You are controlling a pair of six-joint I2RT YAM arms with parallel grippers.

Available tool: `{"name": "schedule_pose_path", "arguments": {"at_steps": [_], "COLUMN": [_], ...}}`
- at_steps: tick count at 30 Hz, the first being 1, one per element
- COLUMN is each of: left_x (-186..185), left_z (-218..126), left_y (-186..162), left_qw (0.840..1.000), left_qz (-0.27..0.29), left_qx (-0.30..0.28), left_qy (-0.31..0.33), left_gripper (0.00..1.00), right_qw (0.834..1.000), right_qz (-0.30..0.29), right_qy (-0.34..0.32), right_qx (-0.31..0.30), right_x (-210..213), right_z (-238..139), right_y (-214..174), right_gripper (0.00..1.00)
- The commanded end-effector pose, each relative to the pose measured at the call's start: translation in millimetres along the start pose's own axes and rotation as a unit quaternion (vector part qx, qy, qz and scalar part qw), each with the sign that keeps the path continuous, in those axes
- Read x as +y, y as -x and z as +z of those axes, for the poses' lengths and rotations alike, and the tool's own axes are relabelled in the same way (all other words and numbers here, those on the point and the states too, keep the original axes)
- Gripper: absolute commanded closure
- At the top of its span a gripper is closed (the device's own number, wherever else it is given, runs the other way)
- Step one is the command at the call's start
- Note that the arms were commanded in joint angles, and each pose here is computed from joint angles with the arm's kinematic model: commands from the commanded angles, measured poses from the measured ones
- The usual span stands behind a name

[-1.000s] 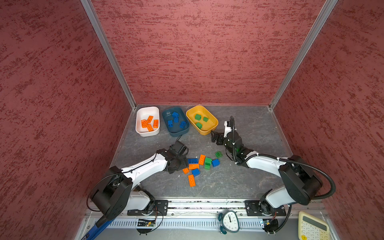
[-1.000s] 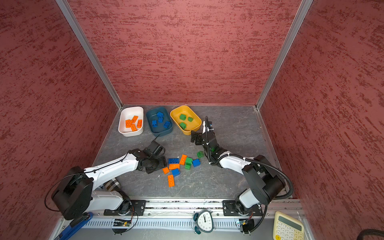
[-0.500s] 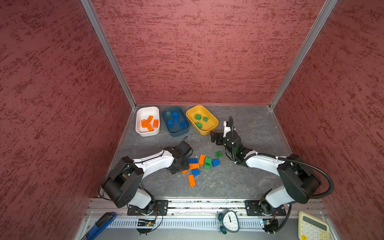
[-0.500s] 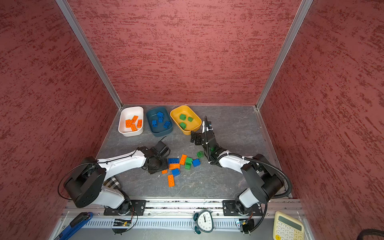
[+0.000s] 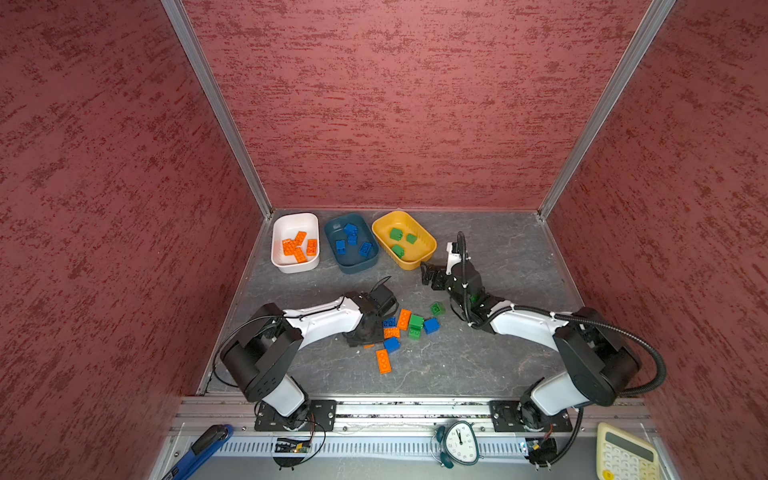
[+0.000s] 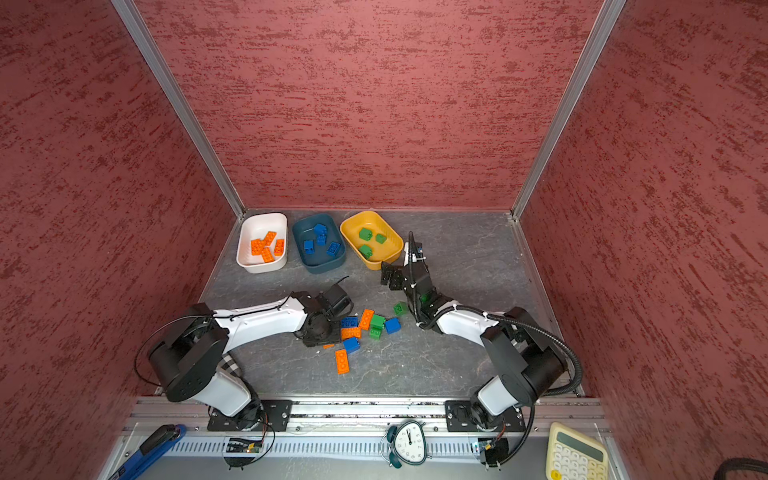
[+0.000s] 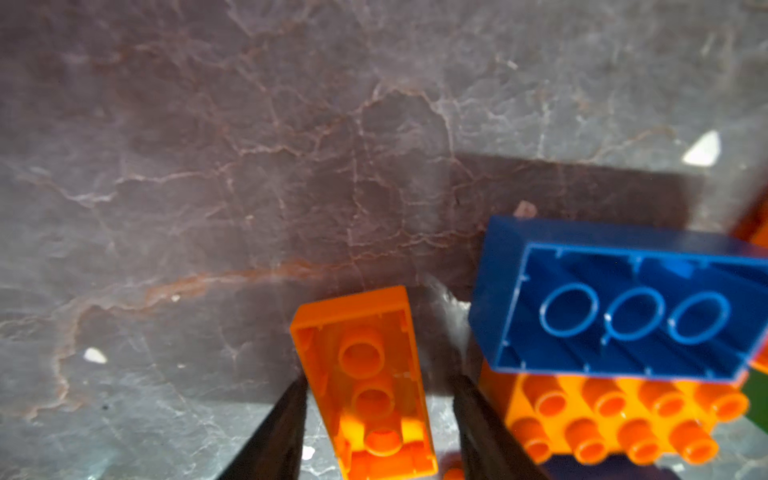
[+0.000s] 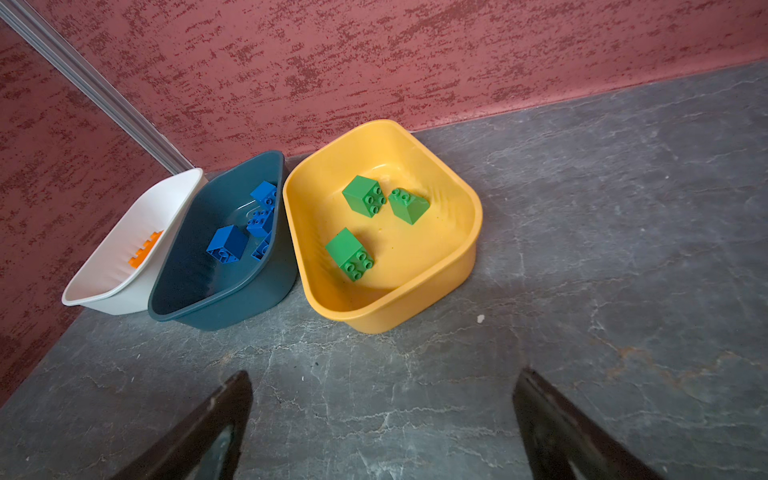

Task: Sort the legos into containers by color
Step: 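Lower left gripper and grasp an orange brick at pile, then carry orange brick into white bin and open left gripper while right gripper moves toward pile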

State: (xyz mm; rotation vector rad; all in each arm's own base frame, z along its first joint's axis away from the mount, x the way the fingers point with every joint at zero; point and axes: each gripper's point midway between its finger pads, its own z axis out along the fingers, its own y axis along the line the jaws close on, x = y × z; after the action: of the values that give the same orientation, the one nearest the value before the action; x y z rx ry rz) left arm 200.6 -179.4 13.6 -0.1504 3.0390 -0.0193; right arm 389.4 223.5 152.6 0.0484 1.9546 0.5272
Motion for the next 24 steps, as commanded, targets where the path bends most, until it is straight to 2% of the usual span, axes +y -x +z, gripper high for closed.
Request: {"name": "schedule_pose_path", "arguments": {"at_steps": [1,5,9,16,20,24], "left_x": [-7,-9,-5,26,48,89], "left_z": [19,15,2,-40,-72,-92], "left_y": [-11,-2,18,81,125,167], "left_qw": [0.999,1.000,1.000,0.992,0.979,0.961], "left_qz": [0.025,0.028,0.016,-0.045,-0.074,-0.133], "left_qx": [0.023,0.008,-0.026,-0.119,-0.190,-0.242], "left_qy": [0.010,0.004,-0.009,-0.014,-0.030,-0.013], "left_gripper": [0.55,0.71,0.78,0.84,0.84,0.84], "right_qw": [1.000,1.000,1.000,1.000,1.000,1.000], "right_qz": [0.009,0.010,0.009,0.011,0.010,0.013], "right_qy": [0.004,-0.004,-0.008,-0.011,-0.014,-0.013], "right_qx": [-0.006,-0.004,-0.002,-0.004,-0.005,-0.006], "right_x": [3,0,-2,-3,-4,-4], "right_z": [1,0,-1,-1,-1,2], "right_y": [8,8,7,7,7,7], "right_gripper": [0.01,0.01,0.01,0.01,0.01,0.01]}}
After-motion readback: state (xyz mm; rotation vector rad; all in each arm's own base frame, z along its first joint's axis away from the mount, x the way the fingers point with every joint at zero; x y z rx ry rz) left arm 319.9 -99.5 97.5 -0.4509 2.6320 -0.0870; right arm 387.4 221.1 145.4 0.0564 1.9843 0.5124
